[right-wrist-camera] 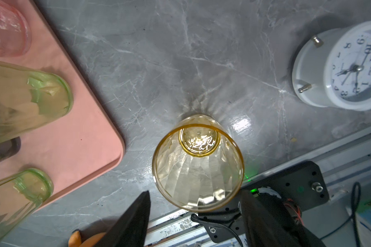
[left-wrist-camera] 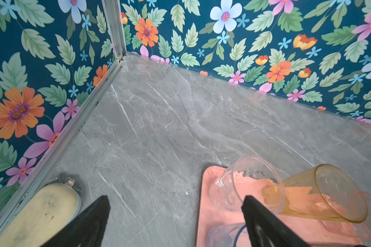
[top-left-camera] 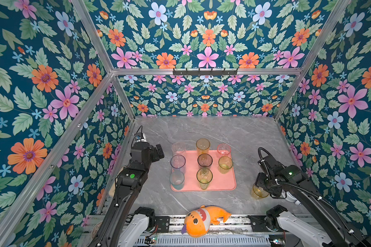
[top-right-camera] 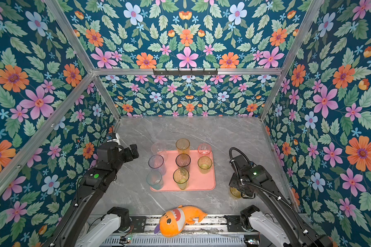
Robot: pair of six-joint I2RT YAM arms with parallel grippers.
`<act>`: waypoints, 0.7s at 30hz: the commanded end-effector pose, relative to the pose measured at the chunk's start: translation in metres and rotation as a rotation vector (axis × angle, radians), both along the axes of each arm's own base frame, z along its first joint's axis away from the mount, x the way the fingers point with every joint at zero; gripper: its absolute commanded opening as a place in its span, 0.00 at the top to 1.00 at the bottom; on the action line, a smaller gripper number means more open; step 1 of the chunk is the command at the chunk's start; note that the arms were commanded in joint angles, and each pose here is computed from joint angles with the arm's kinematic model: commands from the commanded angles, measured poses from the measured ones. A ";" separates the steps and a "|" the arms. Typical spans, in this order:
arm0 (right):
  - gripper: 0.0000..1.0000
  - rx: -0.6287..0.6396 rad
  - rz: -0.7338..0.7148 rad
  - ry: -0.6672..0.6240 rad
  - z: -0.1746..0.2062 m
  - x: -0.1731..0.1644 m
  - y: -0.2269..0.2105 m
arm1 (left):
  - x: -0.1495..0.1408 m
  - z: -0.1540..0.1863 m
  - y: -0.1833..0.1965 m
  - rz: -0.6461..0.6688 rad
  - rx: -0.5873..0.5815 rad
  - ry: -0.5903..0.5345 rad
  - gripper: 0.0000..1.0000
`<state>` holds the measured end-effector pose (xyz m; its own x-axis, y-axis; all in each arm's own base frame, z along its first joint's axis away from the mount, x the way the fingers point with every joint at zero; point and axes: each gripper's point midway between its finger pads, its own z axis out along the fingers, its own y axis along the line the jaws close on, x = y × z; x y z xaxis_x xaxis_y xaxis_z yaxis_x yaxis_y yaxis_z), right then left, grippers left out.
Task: Place the glasses into the tray
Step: Pick up the glass from the bottom-right of the table.
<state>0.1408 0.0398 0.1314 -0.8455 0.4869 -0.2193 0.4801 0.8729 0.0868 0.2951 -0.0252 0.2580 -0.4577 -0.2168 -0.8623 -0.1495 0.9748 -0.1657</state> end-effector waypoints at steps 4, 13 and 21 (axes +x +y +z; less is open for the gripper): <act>0.29 -0.079 -0.154 0.001 -0.008 -0.015 -0.025 | 0.005 0.003 0.003 0.009 0.029 -0.015 0.01; 0.32 -0.048 -0.265 -0.012 -0.026 -0.018 -0.028 | 0.007 -0.003 0.001 0.001 0.027 0.002 0.01; 0.40 -0.001 -0.273 -0.002 -0.037 -0.013 -0.018 | 0.007 -0.004 0.001 0.003 0.030 0.004 0.01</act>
